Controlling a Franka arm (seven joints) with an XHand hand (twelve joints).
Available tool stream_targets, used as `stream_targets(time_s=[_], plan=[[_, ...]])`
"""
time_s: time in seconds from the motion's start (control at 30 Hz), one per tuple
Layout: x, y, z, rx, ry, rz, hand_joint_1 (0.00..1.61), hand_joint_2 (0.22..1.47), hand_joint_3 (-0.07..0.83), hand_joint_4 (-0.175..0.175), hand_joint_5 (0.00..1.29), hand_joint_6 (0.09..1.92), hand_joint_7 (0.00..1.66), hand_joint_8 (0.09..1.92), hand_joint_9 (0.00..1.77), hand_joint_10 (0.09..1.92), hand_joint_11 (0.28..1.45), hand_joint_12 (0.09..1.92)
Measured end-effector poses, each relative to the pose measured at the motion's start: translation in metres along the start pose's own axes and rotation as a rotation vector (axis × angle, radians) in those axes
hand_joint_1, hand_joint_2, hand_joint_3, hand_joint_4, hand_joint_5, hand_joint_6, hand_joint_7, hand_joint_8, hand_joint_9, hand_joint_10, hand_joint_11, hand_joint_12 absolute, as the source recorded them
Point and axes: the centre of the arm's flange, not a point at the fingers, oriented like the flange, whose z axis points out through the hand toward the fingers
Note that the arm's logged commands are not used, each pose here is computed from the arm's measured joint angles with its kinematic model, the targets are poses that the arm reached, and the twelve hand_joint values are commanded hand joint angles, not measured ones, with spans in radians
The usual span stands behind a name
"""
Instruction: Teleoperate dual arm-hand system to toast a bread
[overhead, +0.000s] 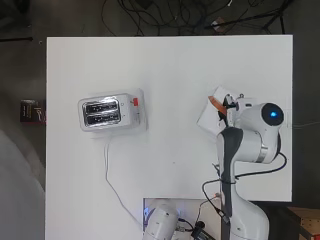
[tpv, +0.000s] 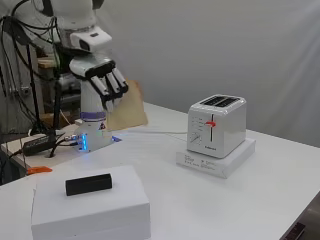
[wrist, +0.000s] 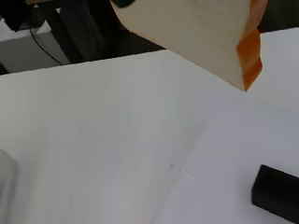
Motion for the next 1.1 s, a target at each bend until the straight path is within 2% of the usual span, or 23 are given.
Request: stream_targets(time_s=[0.2, 0.27, 0.4, 0.47, 0.6, 0.9, 1.1], plan=[[0.094, -0.097, -0.021, -0.064, -0.031, -0.294, 1.22, 1.21, -0.002, -0.175, 0.64, 1.33, 0.99, 1.12, 1.40, 0.09, 0.66, 0.70], [0.126, -0.123, -0.010, -0.061, -0.051, -0.378, 1.22, 1.19, -0.001, -0.175, 0.67, 1.31, 1.02, 1.06, 1.41, 0.09, 0.65, 0.66], [0.182, -0.152, 0.009, -0.052, -0.061, -0.486, 1.23, 1.18, 0.002, -0.175, 0.68, 1.31, 1.05, 0.98, 1.40, 0.09, 0.69, 0.47], [0.210, -0.162, 0.022, -0.043, -0.059, -0.521, 1.23, 1.17, 0.001, -0.175, 0.68, 1.31, 1.07, 0.94, 1.40, 0.09, 0.71, 0.38], [0.257, -0.168, 0.047, -0.010, -0.063, -0.584, 1.23, 1.17, 0.000, -0.175, 0.70, 1.30, 1.09, 0.90, 1.41, 0.09, 0.73, 0.31], [0.379, -0.212, 0.093, 0.043, -0.125, -0.827, 1.24, 1.16, 0.001, -0.175, 0.70, 1.27, 1.10, 0.90, 1.43, 0.09, 0.76, 0.29], [0.410, -0.199, 0.113, 0.079, -0.151, -0.852, 1.23, 1.17, 0.001, -0.175, 0.68, 1.30, 1.07, 0.95, 1.44, 0.09, 0.76, 0.29]])
